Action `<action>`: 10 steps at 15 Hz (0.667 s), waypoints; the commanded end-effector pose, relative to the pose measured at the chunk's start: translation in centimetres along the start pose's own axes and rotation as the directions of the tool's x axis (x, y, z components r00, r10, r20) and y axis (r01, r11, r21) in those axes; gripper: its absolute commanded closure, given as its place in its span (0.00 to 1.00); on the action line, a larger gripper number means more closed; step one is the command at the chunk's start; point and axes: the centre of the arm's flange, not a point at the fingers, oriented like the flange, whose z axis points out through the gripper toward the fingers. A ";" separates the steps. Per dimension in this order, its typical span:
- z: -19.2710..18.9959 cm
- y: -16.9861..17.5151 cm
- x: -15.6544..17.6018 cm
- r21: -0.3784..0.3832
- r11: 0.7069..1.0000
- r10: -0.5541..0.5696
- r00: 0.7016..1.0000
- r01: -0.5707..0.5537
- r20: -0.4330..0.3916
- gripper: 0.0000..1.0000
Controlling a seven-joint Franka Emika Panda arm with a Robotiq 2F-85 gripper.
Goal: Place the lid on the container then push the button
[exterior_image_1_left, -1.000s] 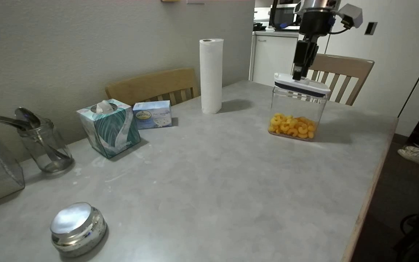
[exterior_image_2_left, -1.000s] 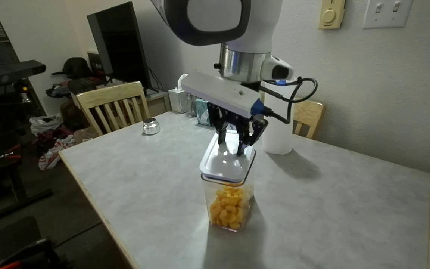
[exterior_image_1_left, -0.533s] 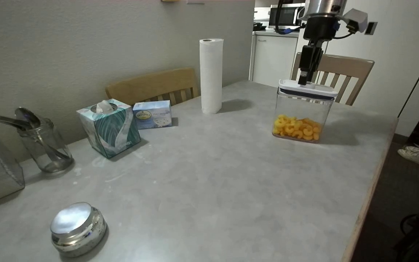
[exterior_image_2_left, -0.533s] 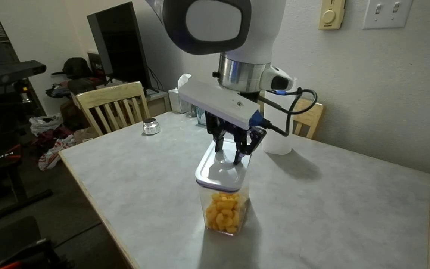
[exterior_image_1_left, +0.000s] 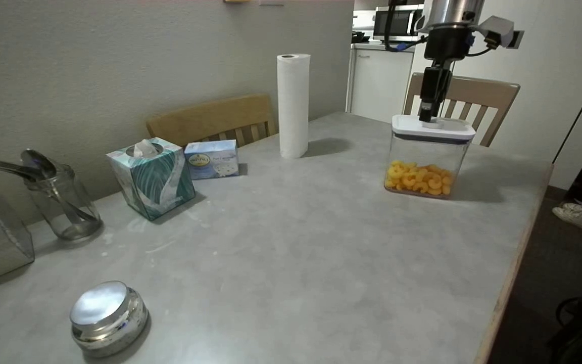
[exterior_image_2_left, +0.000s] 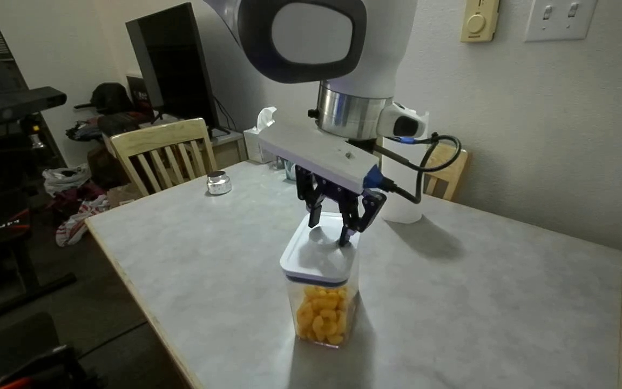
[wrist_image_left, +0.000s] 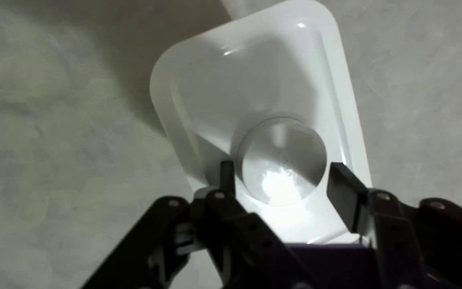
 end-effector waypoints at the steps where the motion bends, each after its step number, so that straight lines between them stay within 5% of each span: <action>1: 0.6 0.3 0.2 0.005 0.999 -0.048 0.999 0.048 0.016 0.08; 2: 0.4 0.3 0.2 0.000 0.999 -0.054 0.998 0.054 0.013 0.00; 7: -0.7 0.1 -0.3 -0.019 0.998 -0.065 0.998 0.066 0.009 0.02; 9: -1.0 0.1 -0.6 -0.027 0.997 -0.071 0.997 0.071 0.009 0.15; 10: -1.2 0.1 -0.9 -0.031 0.997 -0.073 0.997 0.074 0.008 0.30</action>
